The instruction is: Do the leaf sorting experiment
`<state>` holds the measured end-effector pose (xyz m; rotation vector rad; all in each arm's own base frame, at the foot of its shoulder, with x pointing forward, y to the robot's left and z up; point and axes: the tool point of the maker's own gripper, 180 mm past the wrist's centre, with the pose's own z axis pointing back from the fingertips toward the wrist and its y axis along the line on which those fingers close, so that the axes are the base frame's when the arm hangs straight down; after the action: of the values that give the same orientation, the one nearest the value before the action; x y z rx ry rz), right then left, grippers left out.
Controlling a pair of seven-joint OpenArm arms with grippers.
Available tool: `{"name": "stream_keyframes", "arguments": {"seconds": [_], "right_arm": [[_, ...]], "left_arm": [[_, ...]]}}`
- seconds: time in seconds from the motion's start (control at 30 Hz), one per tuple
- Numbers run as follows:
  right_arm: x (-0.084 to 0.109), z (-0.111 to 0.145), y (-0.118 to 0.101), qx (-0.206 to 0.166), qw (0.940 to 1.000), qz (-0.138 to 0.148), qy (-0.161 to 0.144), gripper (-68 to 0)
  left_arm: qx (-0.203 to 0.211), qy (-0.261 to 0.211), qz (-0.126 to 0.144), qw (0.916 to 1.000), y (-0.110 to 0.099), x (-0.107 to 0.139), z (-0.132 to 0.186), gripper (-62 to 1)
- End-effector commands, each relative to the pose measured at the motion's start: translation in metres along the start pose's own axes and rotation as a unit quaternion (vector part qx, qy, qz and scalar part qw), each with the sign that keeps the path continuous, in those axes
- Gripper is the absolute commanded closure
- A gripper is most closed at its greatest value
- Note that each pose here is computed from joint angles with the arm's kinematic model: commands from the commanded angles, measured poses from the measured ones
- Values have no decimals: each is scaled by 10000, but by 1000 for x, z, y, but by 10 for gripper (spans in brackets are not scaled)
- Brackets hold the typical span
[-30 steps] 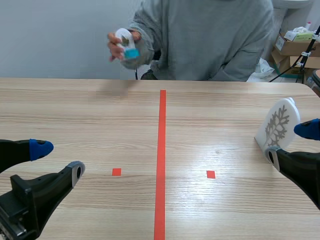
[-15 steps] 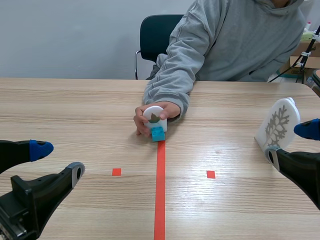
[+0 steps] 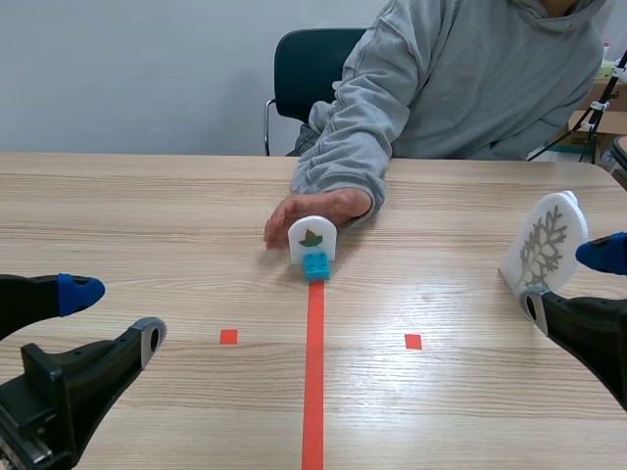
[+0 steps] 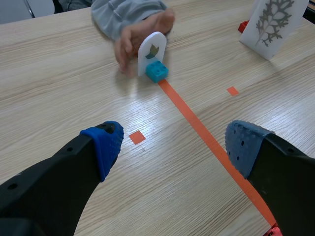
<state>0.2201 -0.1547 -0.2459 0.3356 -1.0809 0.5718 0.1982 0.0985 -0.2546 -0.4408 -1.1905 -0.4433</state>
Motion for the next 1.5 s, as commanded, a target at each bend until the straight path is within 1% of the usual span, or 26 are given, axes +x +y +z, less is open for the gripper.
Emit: {"name": "stream_keyframes", "arguments": {"seconds": [0.0, 1.27, 1.33, 1.37, 1.47], "right_arm": [[6, -1, -1, 31, 9999, 42, -125, -466], [6, -1, -1, 32, 9999, 41, -119, -466], [6, -1, -1, 31, 9999, 43, -108, -466], [5, -1, -1, 31, 9999, 43, -101, -466], [4, -1, -2, 21, 10000, 69, -63, -466]], "left_arm": [[-40, -176, -38, 9998, -2, 11, -1, -454], [-35, -181, -48, 9998, -2, 12, -1, -454], [-7, -194, -121, 9997, 3, 13, -4, -454], [19, -183, -201, 9996, 6, 13, -6, -454], [-9, -132, -558, 9984, 16, 12, -15, -454]]}}
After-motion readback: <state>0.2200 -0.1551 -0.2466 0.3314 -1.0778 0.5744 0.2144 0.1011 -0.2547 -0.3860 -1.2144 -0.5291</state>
